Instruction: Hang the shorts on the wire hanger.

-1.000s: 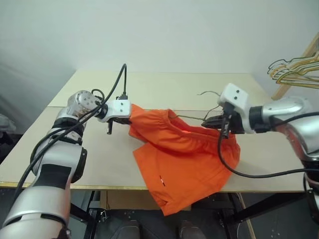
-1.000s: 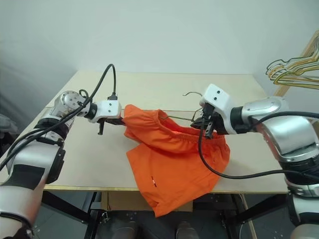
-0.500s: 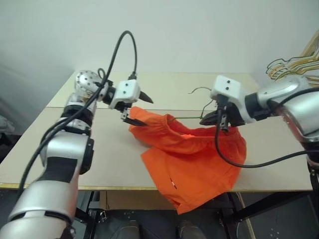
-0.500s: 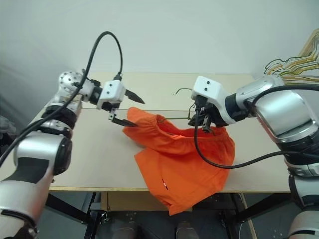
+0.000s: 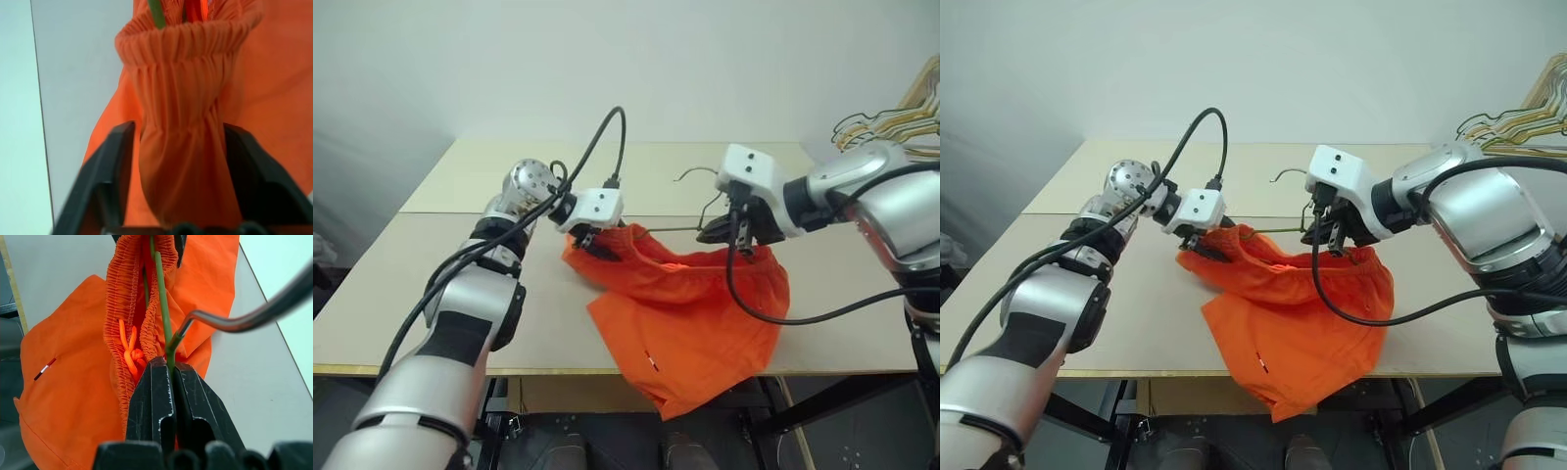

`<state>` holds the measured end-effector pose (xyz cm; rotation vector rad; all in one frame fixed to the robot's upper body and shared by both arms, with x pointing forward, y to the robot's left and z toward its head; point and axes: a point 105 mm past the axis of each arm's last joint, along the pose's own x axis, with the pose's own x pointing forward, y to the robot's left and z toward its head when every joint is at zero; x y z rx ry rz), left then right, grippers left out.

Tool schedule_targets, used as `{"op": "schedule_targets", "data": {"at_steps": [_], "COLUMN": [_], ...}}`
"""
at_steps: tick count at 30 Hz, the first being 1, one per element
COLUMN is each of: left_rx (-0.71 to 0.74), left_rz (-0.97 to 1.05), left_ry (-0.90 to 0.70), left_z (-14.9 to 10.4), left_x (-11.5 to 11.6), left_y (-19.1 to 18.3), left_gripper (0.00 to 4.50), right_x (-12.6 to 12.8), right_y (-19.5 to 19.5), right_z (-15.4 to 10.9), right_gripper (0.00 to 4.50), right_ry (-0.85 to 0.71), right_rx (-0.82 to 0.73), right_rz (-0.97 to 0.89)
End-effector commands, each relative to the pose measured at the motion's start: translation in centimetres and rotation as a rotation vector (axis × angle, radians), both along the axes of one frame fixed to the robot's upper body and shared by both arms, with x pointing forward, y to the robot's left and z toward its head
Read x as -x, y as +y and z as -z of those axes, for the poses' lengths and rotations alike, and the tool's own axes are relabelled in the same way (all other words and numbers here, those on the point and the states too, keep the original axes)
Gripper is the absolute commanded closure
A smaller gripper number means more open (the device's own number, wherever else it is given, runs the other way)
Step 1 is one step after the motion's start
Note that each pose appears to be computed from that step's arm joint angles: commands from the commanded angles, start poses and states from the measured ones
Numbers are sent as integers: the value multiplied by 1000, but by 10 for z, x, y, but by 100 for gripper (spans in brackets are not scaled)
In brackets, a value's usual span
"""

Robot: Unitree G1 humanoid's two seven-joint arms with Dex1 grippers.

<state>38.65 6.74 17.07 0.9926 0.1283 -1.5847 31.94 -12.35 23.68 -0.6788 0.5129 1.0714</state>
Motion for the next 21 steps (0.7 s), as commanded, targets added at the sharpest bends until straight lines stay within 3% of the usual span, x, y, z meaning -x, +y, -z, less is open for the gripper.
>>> {"op": "schedule_targets", "data": {"at_steps": [1,5,11,12,21], "left_rx": [22,31,74,76,98], "left_rz": [0,1,-23,-24,-69], "left_ry": [-23,-3,29,33,48], "left_z": [-12,-12,-17,-18,-16], "left_x": [-2,-1,-2,-2,-5], "left_y": [-6,-6,-5,-4,5], "left_gripper": [319,448,448,450,450], "right_x": [0,0,-4,-4,15], "right_y": [1,2,-4,-6,-54], "right_z": [-18,-20,-19,-18,-39], "right_gripper": [450,450,450,393,103], "right_ry": [-57,-73,-154,-162,-227], "right_rx": [-10,-22,1,7,-64], "right_rz": [-3,-5,-14,-7,163]}}
